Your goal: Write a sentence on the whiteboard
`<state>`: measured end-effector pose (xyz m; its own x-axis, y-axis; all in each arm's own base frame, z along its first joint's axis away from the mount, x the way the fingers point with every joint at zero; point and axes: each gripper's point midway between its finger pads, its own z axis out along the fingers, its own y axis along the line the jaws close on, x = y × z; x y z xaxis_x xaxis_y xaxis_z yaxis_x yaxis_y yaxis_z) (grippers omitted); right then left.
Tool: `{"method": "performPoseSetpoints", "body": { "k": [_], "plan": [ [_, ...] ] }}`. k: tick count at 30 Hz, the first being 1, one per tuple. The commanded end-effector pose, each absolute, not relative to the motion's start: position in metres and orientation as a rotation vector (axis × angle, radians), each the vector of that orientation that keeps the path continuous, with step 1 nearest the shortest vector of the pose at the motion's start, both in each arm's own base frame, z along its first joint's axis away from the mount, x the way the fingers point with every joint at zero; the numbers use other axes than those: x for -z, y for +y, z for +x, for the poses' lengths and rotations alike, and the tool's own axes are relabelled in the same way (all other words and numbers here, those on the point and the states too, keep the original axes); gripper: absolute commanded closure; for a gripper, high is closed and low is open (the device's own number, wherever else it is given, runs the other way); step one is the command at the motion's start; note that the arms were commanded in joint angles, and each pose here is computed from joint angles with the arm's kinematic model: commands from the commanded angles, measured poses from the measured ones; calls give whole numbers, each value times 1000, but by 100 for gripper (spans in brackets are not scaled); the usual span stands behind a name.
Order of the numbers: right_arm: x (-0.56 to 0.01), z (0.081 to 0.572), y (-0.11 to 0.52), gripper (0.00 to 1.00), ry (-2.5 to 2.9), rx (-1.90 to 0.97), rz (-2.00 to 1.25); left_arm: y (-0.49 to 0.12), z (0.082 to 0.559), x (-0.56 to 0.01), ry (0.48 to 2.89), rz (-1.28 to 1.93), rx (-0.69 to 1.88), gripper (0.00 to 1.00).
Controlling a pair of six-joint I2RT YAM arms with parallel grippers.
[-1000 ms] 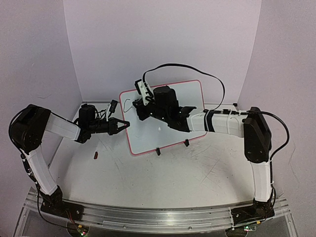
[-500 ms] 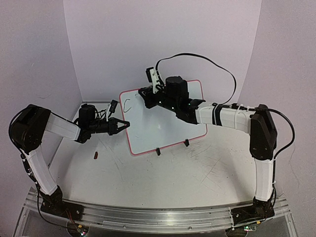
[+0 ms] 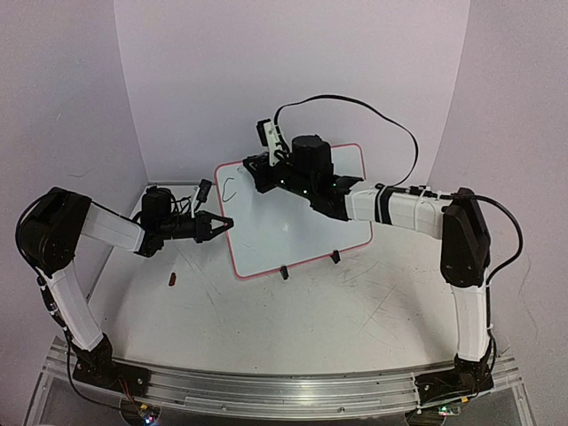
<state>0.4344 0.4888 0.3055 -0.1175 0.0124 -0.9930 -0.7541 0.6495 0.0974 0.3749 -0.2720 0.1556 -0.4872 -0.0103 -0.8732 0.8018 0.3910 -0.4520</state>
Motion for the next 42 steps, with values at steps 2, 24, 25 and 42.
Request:
{"method": "performPoseSetpoints", "body": {
  "k": [2,24,25,42],
  "plan": [
    [-321,435,494,100,1530,-745,-621,-268,395,-173,1724,709,1056,100],
    [-302,438,491,100,1582,-704,-623,-267,394,-174,1720,713,1047,100],
    [-302,438,491,100,1585,-702,-623,-267,394,-175,1719,713,1047,100],
    [-269,417,484,100,1658,-710,-636,-267,393,-176,1719,713,1046,100]
  ]
}}
